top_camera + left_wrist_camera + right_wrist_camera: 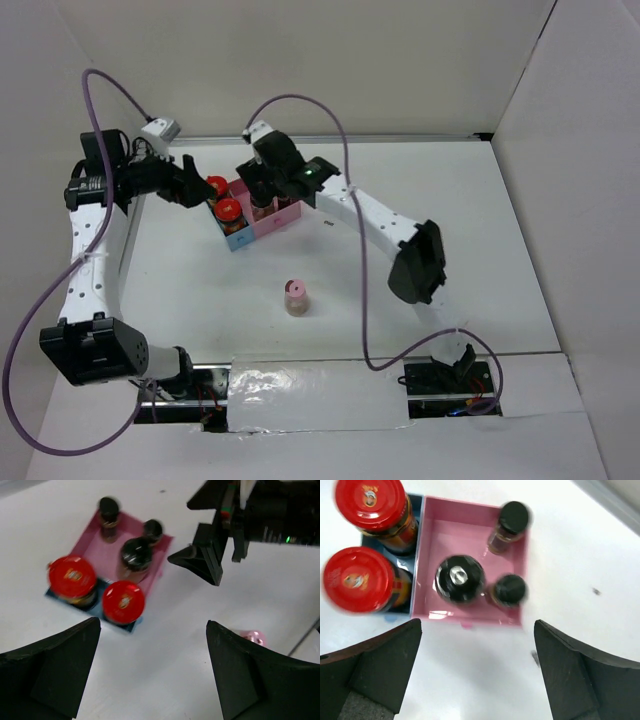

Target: Organize the condiment bottles

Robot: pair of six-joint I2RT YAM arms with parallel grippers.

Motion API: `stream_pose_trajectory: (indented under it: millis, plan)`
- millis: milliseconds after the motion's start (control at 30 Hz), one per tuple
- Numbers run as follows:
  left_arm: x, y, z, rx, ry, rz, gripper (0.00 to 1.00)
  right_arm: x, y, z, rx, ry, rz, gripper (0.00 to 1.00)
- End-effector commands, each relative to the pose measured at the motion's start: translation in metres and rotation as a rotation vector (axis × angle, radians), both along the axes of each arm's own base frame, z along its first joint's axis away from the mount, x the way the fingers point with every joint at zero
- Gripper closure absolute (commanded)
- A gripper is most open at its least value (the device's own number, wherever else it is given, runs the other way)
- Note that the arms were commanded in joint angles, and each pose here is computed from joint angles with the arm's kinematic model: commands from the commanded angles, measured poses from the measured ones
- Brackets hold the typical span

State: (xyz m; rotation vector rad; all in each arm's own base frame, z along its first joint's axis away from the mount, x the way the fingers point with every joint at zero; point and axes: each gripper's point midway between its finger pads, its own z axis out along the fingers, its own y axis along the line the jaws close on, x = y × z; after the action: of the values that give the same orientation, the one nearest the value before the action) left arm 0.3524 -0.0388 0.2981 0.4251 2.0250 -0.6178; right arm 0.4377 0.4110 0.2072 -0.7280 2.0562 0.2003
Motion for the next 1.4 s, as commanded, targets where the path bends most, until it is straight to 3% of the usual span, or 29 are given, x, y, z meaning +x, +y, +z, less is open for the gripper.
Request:
stream_pose_trajectory:
  millis: [0, 33, 67, 100, 133, 167, 200, 233, 300, 333, 367, 433, 533, 667, 867, 1067, 1133, 1200, 1233, 1367]
  plan:
    - [-0.039, -0.061, 0.027, -0.015, -0.091, -0.326, 0.01, -0.021, -0.079, 0.147, 0.194, -0.178, -0.162, 0.00]
    - [-0.045, -0.071, 0.024, 0.028, -0.123, -0.391, 0.01, -0.023, -0.099, 0.132, 0.161, -0.149, -0.201, 0.00]
    - [-0.063, -0.093, 0.018, 0.037, -0.103, -0.480, 0.01, -0.026, -0.118, 0.133, 0.170, -0.137, -0.236, 0.21]
    - [-0.076, -0.106, 0.007, 0.076, -0.094, -0.535, 0.01, -0.021, -0.151, 0.134, 0.165, -0.131, -0.298, 0.52]
    - [-0.085, -0.116, -0.001, 0.115, -0.101, -0.586, 0.05, -0.033, -0.178, 0.126, 0.160, -0.112, -0.344, 0.91]
    - [-0.104, -0.137, -0.020, 0.171, -0.075, -0.664, 0.12, -0.028, -0.208, 0.120, 0.156, -0.105, -0.410, 0.98]
    - [-0.112, -0.147, -0.029, 0.202, -0.065, -0.707, 0.22, -0.040, -0.230, 0.108, 0.154, -0.081, -0.435, 0.93]
    - [-0.121, -0.157, -0.040, 0.234, -0.045, -0.743, 0.21, -0.043, -0.244, 0.103, 0.154, -0.077, -0.464, 0.81]
    - [-0.150, -0.188, -0.068, 0.301, 0.009, -0.887, 0.10, -0.045, -0.272, 0.087, 0.153, -0.042, -0.516, 0.39]
    - [-0.151, -0.190, -0.082, 0.371, 0.033, -0.890, 0.01, -0.053, -0.282, 0.073, 0.148, -0.014, -0.541, 0.08]
    - [-0.164, -0.201, -0.093, 0.418, 0.045, -0.948, 0.01, -0.057, -0.287, 0.066, 0.152, 0.006, -0.547, 0.00]
    - [-0.156, -0.206, -0.121, 0.535, 0.068, -0.941, 0.01, -0.065, -0.300, 0.046, 0.145, 0.050, -0.573, 0.00]
    - [-0.143, -0.212, -0.143, 0.608, 0.103, -0.909, 0.01, -0.077, -0.304, 0.024, 0.138, 0.107, -0.573, 0.00]
    - [-0.136, -0.218, -0.155, 0.641, 0.147, -0.889, 0.01, -0.093, -0.307, 0.021, 0.149, 0.113, -0.571, 0.00]
    - [-0.156, -0.212, -0.187, 0.674, 0.226, -0.927, 0.01, -0.105, -0.312, 0.016, 0.155, 0.118, -0.573, 0.00]
    - [-0.151, -0.216, -0.194, 0.673, 0.196, -0.902, 0.01, -0.110, -0.310, 0.011, 0.168, 0.133, -0.562, 0.00]
    - [-0.149, -0.215, -0.198, 0.688, 0.201, -0.891, 0.08, -0.109, -0.309, 0.012, 0.169, 0.134, -0.560, 0.00]
    - [-0.148, -0.214, -0.199, 0.693, 0.207, -0.881, 0.23, -0.110, -0.309, 0.014, 0.173, 0.128, -0.558, 0.00]
    - [-0.148, -0.214, -0.198, 0.691, 0.203, -0.880, 0.23, -0.110, -0.309, 0.015, 0.174, 0.124, -0.559, 0.00]
    - [-0.145, -0.221, -0.189, 0.655, 0.182, -0.868, 0.50, -0.111, -0.310, 0.015, 0.173, 0.122, -0.559, 0.00]
